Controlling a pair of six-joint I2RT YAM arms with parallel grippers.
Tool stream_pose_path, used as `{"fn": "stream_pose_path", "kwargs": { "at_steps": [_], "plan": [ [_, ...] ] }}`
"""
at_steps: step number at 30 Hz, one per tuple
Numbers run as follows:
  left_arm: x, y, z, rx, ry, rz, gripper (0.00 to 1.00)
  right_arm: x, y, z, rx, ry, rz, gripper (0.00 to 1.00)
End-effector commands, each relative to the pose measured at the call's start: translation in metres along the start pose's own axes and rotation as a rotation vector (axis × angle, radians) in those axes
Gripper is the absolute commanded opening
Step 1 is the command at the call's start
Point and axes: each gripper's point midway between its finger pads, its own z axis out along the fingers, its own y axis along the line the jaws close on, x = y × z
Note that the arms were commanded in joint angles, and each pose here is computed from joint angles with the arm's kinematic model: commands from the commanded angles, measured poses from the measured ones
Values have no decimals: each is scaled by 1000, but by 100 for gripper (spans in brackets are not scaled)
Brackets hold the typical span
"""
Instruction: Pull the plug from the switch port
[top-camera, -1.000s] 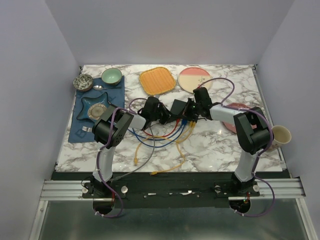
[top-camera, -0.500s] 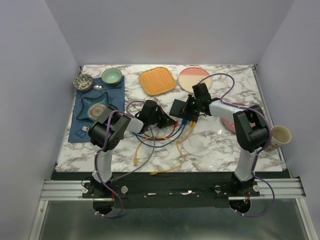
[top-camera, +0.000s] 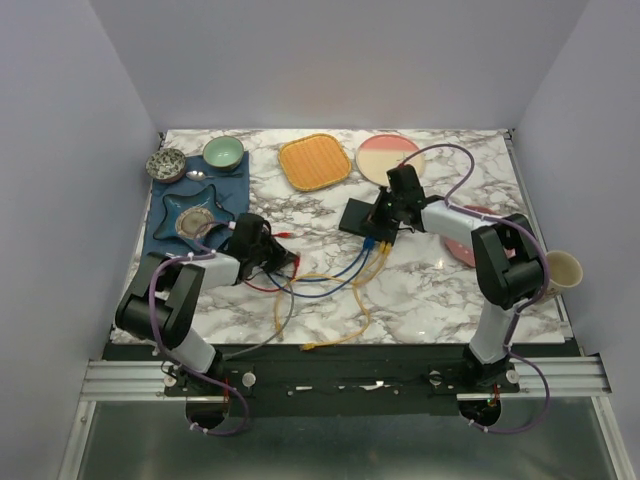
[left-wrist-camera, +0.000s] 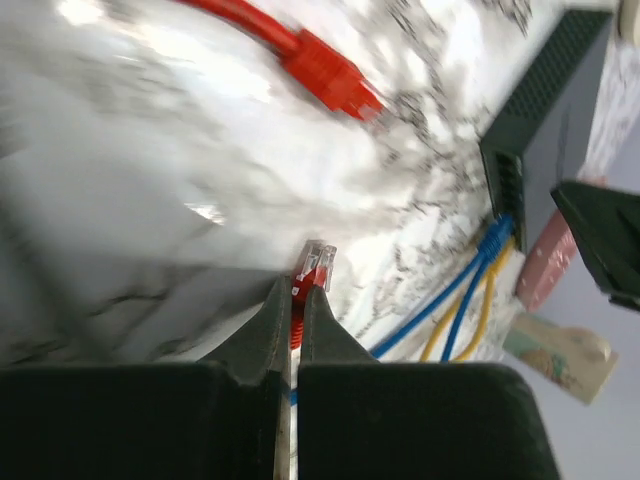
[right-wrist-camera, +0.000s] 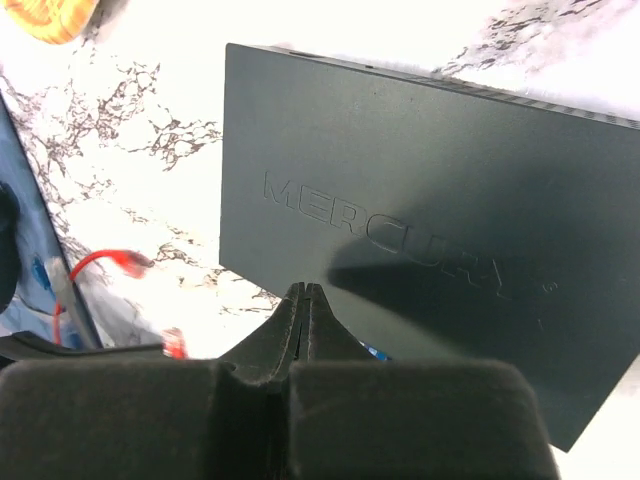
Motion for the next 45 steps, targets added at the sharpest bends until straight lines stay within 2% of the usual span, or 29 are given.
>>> {"fn": "stream_pose_path", "kwargs": {
  "at_steps": [1, 3, 5, 6, 8, 9, 10, 12, 15, 16, 18, 20, 21, 22, 23, 25, 28, 32, 37, 45],
  "plan": [
    [-20, 56, -24, -235, -109, -16, 0, -4, -7, -8, 27, -34, -15, 1],
    [-30, 51, -31, -262, -144, -6, 4, -5, -5, -11, 18, -41, -15, 1],
    [-37, 44, -36, -264, -162, 21, 17, -3, -7, -13, 17, -47, -19, 1],
    [-44, 32, -39, -236, -183, 34, 30, -8, -4, -18, 7, -73, -22, 1],
    [-47, 18, -39, -199, -187, 49, 50, -11, -5, -22, 12, -97, -23, 4],
    [-49, 5, -37, -172, -180, 53, 65, -15, -4, -25, 12, -114, -22, 6],
    [-49, 0, -35, -161, -170, 60, 72, -19, -7, -26, 19, -121, -14, 14],
    [-45, -20, -27, -129, -147, 82, 85, -25, -6, -27, 6, -129, 17, 21],
    [-31, -46, -13, -75, -113, 137, 92, -40, -14, -26, -6, -143, 76, 46],
    [-27, -52, -9, -60, -107, 149, 93, -47, -22, -26, -2, -150, 99, 60],
    [-18, -60, 3, -45, -73, 168, 94, -57, -22, -25, -14, -161, 124, 66],
    [-6, -80, 14, 31, -31, 178, 95, -66, -33, -21, 7, -171, 144, 67],
    [1, -81, 22, 49, 3, 175, 95, -75, -33, -21, 8, -189, 142, 64],
    [8, -88, 26, 93, 32, 166, 94, -79, -35, -18, 12, -192, 146, 55],
    [14, -109, 26, 205, 64, 175, 91, -82, -43, -13, 27, -187, 154, 49],
    [24, -112, 38, 243, 106, 164, 84, -90, -42, -9, 25, -194, 150, 35],
    [36, -124, 54, 282, 157, 177, 79, -91, -51, 4, 61, -177, 150, 27],
    [43, -136, 71, 333, 176, 189, 76, -96, -52, 15, 63, -159, 152, 23],
    [52, -131, 88, 368, 211, 147, 67, -87, -51, 17, 46, -131, 178, 12],
    [59, -121, 104, 353, 239, 135, 61, -77, -44, 7, -13, -141, 206, 2]
  ]
}}
